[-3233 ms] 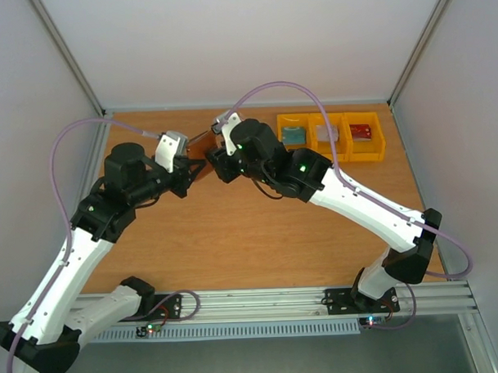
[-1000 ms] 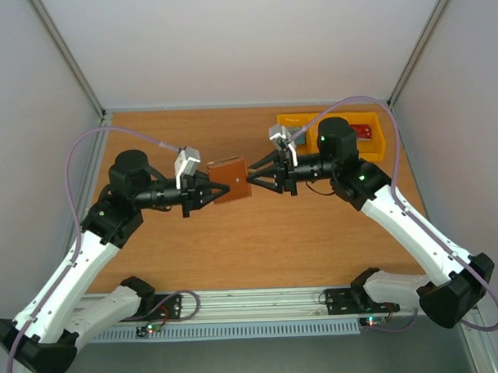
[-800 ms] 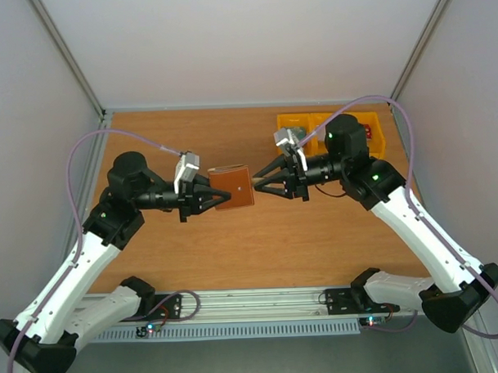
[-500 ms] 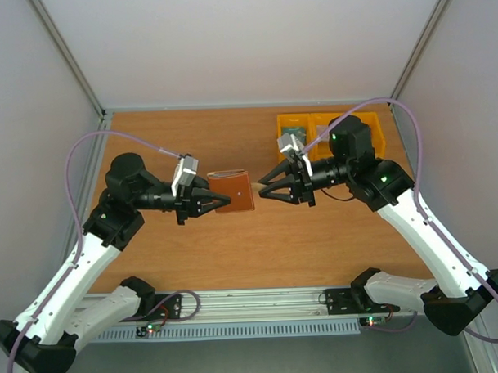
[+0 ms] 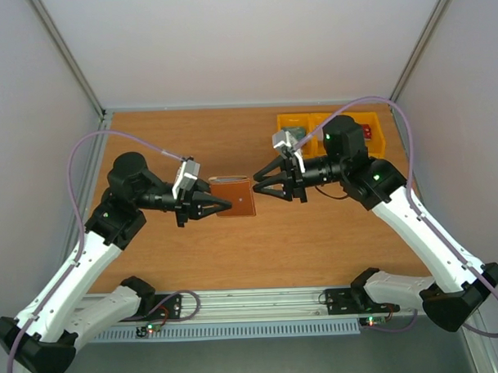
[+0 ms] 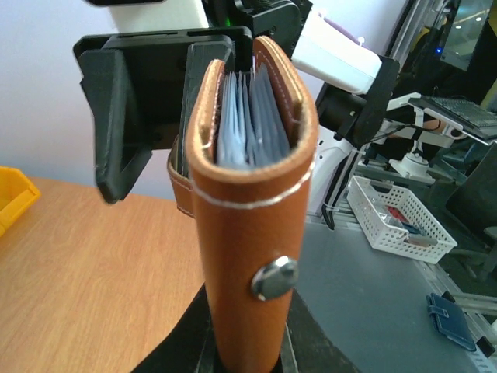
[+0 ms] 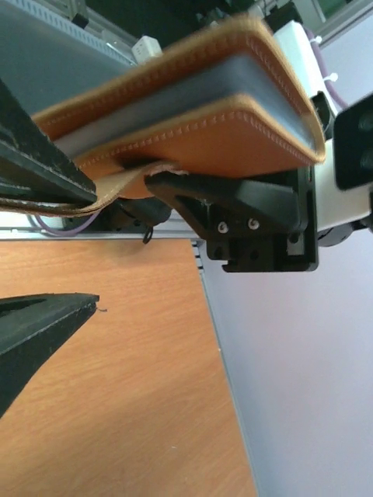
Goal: Take the credit cards out of the card holder
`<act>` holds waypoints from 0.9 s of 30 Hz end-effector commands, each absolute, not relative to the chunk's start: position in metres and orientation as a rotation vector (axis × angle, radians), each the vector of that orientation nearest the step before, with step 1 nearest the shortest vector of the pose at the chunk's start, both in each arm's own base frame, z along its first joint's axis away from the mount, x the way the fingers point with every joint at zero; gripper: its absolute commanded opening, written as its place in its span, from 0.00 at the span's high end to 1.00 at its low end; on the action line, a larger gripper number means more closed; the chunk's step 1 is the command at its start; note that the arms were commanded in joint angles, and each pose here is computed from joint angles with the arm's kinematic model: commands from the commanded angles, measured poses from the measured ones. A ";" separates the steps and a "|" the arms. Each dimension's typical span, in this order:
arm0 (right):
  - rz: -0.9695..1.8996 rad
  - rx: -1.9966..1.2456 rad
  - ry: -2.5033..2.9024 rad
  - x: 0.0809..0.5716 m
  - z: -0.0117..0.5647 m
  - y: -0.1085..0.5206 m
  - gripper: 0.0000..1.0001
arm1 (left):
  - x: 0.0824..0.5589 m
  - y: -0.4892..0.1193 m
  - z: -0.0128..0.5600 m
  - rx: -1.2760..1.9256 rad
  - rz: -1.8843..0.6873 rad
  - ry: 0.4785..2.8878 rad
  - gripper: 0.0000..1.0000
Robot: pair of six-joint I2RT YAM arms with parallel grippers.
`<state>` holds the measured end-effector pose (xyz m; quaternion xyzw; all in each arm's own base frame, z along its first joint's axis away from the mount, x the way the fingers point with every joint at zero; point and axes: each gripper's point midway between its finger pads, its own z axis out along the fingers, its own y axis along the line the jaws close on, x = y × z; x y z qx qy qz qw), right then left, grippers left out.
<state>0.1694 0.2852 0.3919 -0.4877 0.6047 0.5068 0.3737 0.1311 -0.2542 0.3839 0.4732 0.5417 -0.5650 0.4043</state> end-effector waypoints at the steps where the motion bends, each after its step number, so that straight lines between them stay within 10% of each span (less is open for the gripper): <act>1: 1.248 -1.307 1.549 0.164 0.390 0.294 0.64 | 0.121 -0.255 0.393 1.269 -1.408 1.247 1.00; 12: 1.298 -1.470 1.513 0.124 0.382 0.310 0.52 | 0.124 -0.259 0.389 1.260 -1.417 1.260 1.00; 27: 1.346 -1.368 1.431 0.130 0.396 0.339 0.75 | 0.131 -0.264 0.375 1.222 -1.428 1.328 1.00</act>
